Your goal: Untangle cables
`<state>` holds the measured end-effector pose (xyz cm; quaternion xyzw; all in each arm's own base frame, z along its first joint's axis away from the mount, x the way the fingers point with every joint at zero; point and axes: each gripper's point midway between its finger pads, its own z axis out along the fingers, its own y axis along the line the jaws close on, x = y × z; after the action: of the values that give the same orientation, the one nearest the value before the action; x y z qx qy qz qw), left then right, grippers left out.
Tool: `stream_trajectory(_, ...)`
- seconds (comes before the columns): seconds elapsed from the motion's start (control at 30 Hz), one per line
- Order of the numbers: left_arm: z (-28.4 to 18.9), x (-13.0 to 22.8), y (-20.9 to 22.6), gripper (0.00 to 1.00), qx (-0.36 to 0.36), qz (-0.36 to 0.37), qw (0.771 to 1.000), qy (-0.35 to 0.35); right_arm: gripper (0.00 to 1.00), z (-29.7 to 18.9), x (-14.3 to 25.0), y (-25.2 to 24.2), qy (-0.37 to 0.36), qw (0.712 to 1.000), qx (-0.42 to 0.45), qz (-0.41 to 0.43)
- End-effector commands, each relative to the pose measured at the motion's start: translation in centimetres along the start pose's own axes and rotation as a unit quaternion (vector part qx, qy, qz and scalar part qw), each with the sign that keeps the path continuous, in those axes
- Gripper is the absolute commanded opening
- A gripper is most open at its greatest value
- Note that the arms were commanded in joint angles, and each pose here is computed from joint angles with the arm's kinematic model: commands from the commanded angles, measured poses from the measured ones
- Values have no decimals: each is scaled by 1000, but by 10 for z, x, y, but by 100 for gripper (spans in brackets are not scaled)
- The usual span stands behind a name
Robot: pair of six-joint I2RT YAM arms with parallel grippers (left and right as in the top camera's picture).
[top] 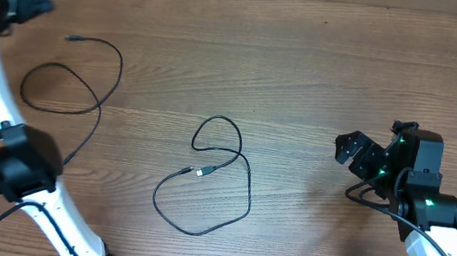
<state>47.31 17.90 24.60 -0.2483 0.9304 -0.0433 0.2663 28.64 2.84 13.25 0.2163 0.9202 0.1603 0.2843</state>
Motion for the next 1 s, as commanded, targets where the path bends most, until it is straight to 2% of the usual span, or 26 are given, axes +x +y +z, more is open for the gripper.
stream_trajectory(0.0, 5, 21, -63, 96, 39, 122, 992, 22, 100, -1, 3, -3, 5, 1000, 4, 2)
stream_trajectory(0.2, 5, 82, -155, 99, 89, 300, 947, 75, 100, -1, 9, -7, 19, 999, 13, 24)
stream_trajectory(0.33, -1, 124, -195, 99, 110, 352, 923, 111, 100, -3, 11, -16, 24, 998, 25, 46)
stream_trajectory(0.37, -5, 146, -209, 100, 119, 386, 905, 133, 100, -3, 10, -22, 24, 998, 31, 56)
stream_trajectory(0.43, -7, 169, -219, 100, 125, 413, 888, 158, 100, -4, 10, -26, 25, 997, 35, 64)
stream_trajectory(0.53, -3, 204, -231, 98, 123, 448, 864, 194, 100, -5, 14, -15, 44, 999, -4, 20)
stream_trajectory(0.77, 7, 252, -224, 86, 95, 476, 834, 263, 100, -6, 25, -14, 67, 995, -16, -65)
stream_trajectory(0.9, 6, 262, -229, 90, 114, 445, 843, 281, 100, -8, 29, 1, 75, 989, -62, -111)
stream_trajectory(0.93, 4, 264, -232, 96, 126, 440, 842, 285, 100, -8, 30, 4, 77, 987, -73, -119)
stream_trajectory(0.97, 4, 265, -233, 97, 130, 439, 842, 285, 100, -8, 30, 4, 77, 987, -73, -119)
